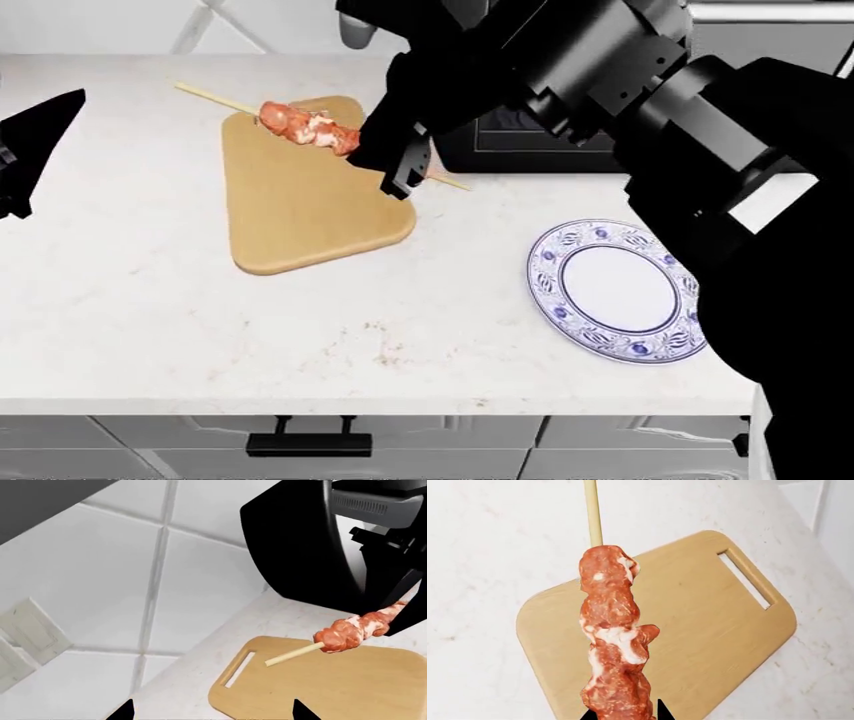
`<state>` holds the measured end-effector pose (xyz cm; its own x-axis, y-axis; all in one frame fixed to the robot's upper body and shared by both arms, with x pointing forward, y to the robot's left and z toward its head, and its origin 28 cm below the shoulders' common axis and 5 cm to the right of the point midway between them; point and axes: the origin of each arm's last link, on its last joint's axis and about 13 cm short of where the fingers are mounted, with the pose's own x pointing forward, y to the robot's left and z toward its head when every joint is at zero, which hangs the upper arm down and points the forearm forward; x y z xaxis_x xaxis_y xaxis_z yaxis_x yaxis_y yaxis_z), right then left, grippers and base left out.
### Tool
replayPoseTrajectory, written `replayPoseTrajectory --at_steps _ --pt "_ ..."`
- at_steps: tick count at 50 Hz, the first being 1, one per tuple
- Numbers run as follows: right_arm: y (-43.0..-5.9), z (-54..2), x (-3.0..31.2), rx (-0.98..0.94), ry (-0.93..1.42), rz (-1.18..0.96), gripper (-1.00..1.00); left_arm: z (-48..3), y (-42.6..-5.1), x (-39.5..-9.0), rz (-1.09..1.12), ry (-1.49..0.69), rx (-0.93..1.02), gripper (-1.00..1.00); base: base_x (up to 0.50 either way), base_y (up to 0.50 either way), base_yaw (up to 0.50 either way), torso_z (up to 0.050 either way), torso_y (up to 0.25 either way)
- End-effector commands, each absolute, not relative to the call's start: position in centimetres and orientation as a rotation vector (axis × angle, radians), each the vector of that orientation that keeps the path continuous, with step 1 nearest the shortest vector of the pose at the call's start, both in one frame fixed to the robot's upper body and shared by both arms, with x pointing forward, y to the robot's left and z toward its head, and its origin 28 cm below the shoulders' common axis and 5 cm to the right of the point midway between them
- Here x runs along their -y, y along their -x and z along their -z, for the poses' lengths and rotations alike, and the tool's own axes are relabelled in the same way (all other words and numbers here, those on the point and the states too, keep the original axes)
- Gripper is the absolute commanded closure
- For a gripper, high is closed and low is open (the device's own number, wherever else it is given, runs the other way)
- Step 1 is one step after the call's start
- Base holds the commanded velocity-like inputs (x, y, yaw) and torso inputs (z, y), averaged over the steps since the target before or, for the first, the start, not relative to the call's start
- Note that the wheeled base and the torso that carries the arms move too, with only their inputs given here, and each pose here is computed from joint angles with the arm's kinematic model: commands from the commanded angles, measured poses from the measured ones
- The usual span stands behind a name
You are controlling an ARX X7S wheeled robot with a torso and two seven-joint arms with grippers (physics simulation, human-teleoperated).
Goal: Pick the skewer from the plate and place it on the cutting board. Then pick the condiment bottle from the cabinet and place it next to the cutting board.
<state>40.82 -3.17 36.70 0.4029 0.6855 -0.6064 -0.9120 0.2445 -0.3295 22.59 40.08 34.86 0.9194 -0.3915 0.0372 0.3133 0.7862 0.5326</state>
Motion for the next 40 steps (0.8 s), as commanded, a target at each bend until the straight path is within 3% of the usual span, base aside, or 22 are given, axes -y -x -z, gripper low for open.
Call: replayPoseTrajectory --at_steps 1,23,40 --pt "-40.81 -36.82 3.12 -0.365 0.721 -1.128 1.0 -35.14 -22.43 -40.36 0.367 -0.541 0.163 -1.0 0.0 0.0 0.0 0.0 -0.076" --pt "-40.81 -36.82 3.12 -0.365 0.721 -1.128 1.0 -34.63 -22.63 -40.94 0.367 -0.512 0.18 -1.0 0.0 0.0 0.0 0.0 -0.066" --pt "-40.81 -36.82 3.12 -0.365 0.721 -1.128 1.0 -34.37 -22.7 -40.92 0.37 -0.504 0.187 -1.0 0.0 0.0 0.0 0.0 -0.002"
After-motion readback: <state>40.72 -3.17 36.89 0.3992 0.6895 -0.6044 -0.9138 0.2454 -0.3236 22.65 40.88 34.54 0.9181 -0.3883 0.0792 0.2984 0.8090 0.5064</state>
